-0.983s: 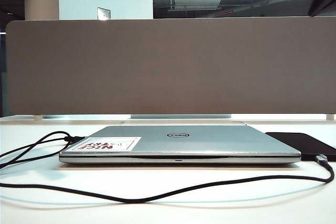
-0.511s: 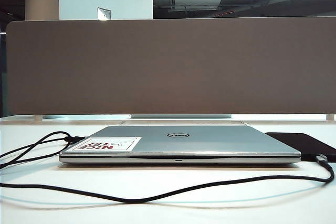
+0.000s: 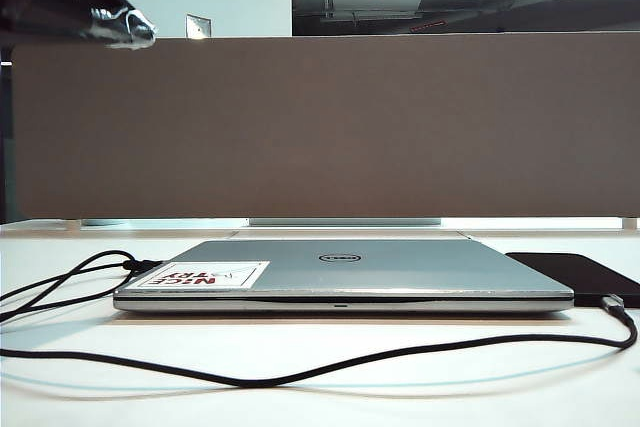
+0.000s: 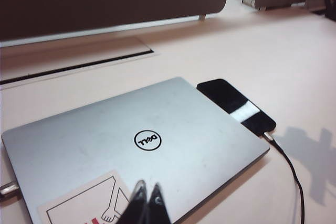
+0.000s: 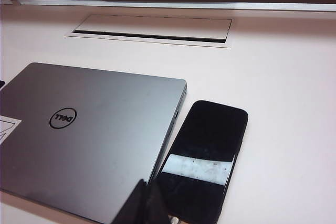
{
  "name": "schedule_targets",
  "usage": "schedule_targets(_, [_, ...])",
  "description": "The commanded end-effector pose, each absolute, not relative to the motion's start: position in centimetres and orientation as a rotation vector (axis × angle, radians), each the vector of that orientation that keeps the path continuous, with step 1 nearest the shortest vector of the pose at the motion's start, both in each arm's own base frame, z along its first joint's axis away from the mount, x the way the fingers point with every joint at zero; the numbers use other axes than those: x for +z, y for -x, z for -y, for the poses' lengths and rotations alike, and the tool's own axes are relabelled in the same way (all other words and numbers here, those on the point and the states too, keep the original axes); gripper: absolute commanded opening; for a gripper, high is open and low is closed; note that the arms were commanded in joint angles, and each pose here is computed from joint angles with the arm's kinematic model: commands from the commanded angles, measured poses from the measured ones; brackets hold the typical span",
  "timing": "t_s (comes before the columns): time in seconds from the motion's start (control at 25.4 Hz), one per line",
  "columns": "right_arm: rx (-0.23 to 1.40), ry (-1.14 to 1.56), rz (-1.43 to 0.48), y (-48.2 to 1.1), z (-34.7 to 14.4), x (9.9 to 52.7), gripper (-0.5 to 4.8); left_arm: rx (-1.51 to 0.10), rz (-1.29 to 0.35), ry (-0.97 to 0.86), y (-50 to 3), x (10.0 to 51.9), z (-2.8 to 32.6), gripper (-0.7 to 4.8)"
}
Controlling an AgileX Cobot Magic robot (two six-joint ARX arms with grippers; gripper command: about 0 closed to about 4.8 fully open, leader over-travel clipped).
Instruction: Pick up the charging cable and the phone, plug the charging cable into the charging port on the phone, and finally place them back on the table.
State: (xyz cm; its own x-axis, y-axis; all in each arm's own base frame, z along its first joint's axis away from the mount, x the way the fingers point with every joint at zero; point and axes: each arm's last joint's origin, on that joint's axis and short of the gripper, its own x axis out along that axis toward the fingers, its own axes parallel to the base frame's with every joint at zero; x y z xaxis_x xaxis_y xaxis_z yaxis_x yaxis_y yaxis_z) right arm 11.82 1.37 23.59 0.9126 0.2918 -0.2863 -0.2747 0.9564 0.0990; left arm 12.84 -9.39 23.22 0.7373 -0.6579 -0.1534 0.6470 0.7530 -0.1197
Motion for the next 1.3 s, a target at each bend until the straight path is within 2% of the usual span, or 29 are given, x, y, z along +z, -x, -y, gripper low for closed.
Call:
schedule_targets(0.04, [0.296, -0.06, -0.295, -11.9, -1.4, 23.7, -0.05, -0.725, -0.131, 0.079, -12.7, 22.4, 9.4, -0.06])
schedule_targets(0.2, [0.296, -0.06, -0.295, -11.9, -1.4, 23.7, -0.05, -0.723, -0.157, 0.071, -12.6, 21.5, 9.3, -0.06])
schedule_targets(0.51, [0.296, -0.06, -0.295, -11.9, -1.4, 23.7, -0.05, -0.711, -0.079, 0.087, -12.3, 22.4, 8.7, -0.06])
schedule_targets(0.71, [0.295, -0.06, -0.294, -11.9, -1.4, 23.7, -0.05, -0.553, -0.055, 0.098, -12.2, 22.9, 6.0, -0.06])
schedule_targets(0.98, [0.295, -0.06, -0.296, -11.9, -1.4, 23.7, -0.05, -0.285, 0.057, 0.106, -11.1, 22.4, 2.2, -0.06])
schedule_targets(1.3, [0.295, -0.06, -0.296, -11.9, -1.4, 23.7, -0.05, -0.156, 0.1, 0.096, -10.2, 19.8, 0.7, -0.06])
